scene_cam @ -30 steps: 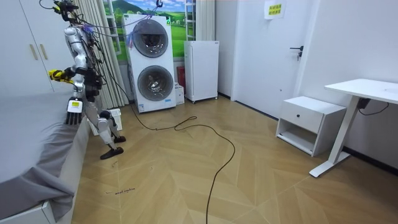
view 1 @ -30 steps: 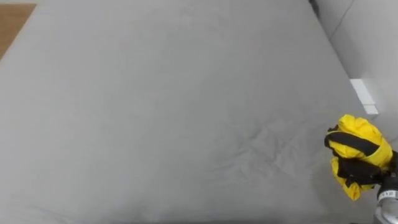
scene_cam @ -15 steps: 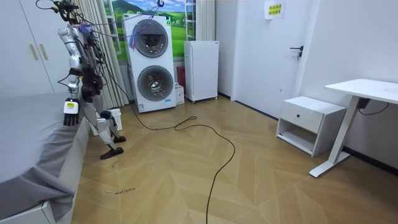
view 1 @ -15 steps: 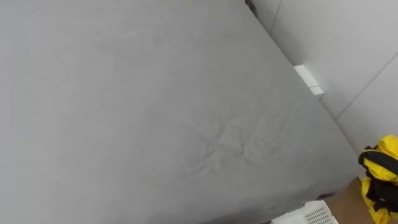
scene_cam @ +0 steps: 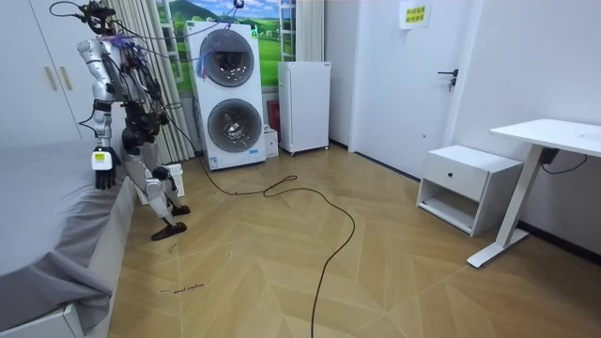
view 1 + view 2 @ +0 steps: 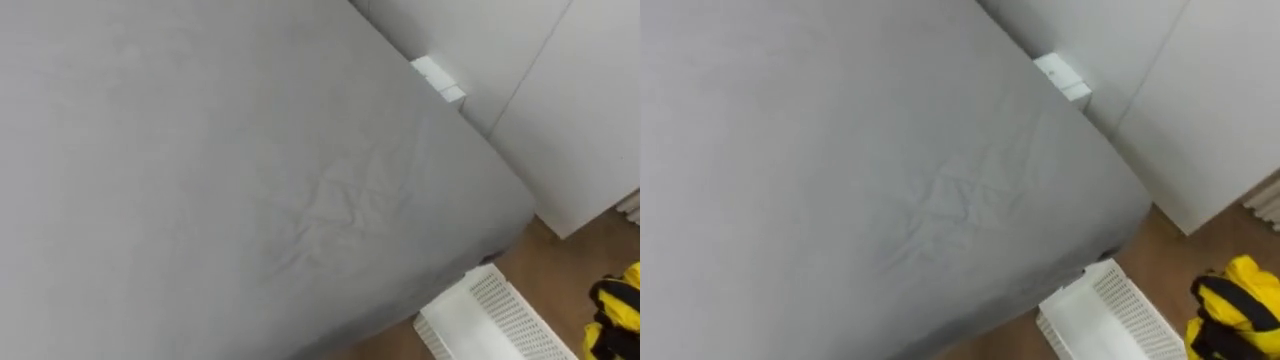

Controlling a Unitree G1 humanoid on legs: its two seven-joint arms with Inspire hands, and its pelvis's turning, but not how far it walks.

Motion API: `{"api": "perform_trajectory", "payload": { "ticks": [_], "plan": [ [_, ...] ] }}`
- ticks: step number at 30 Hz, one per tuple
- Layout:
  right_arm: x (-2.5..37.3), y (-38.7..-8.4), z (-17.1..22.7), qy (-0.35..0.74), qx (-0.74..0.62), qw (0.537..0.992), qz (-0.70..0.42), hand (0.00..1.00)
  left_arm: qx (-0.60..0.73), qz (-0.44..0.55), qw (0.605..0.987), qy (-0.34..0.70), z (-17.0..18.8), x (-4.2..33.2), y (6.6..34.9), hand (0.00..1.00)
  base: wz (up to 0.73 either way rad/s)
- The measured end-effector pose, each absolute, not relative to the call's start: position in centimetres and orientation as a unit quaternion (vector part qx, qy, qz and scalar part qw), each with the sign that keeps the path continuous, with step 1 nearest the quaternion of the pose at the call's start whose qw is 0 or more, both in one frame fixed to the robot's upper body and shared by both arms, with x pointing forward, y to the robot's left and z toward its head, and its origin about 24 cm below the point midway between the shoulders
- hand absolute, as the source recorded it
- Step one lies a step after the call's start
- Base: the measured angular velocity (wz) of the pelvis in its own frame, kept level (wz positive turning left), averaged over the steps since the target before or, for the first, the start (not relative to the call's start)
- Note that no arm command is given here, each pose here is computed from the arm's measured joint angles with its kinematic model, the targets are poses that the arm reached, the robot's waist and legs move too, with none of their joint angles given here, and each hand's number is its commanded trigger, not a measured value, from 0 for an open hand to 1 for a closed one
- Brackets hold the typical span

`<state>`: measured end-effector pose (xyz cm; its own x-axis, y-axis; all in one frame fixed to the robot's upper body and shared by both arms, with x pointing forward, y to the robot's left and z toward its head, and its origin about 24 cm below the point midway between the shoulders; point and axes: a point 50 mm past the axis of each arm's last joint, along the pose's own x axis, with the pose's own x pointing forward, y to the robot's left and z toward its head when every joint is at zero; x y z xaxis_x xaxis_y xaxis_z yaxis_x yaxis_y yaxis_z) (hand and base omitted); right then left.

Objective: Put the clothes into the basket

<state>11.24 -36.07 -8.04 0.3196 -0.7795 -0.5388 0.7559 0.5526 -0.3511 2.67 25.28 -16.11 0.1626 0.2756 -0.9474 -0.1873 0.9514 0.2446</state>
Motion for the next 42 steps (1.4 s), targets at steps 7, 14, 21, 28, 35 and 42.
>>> {"api": "perform_trajectory", "payload": {
  "ticks": [7, 14, 21, 28, 35, 42],
  "plan": [
    [13.0, -35.9, -8.2, 0.334, -0.003, 0.815, -0.473, 1.0, 0.021, 0.146, 0.771, 0.62, -16.3, 4.3, 24.7, 0.0, -0.07],
    [14.8, -35.6, -8.0, 0.329, 0.005, 0.819, -0.47, 0.0, 0.028, 0.125, 0.784, 0.608, -16.4, 5.9, 24.0, 0.0, -0.03],
    [16.0, -35.6, -8.0, 0.336, 0.013, 0.816, -0.471, 0.0, 0.035, 0.119, 0.792, 0.598, -16.4, 6.3, 23.6, 0.0, 0.01],
    [16.2, -35.6, -7.9, 0.334, 0.02, 0.815, -0.474, 0.0, 0.032, 0.117, 0.792, 0.598, -16.4, 6.3, 23.4, 0.0, 0.01],
    [16.0, -36.0, -7.8, 0.33, 0.024, 0.812, -0.481, 0.0, 0.033, 0.117, 0.794, 0.596, -16.4, 6.3, 23.5, 0.0, 0.01],
    [15.3, -36.4, -7.8, 0.321, 0.038, 0.805, -0.497, 0.0, 0.036, 0.12, 0.799, 0.589, -16.2, 6.4, 23.8, 0.0, 0.13]
  ]
}}
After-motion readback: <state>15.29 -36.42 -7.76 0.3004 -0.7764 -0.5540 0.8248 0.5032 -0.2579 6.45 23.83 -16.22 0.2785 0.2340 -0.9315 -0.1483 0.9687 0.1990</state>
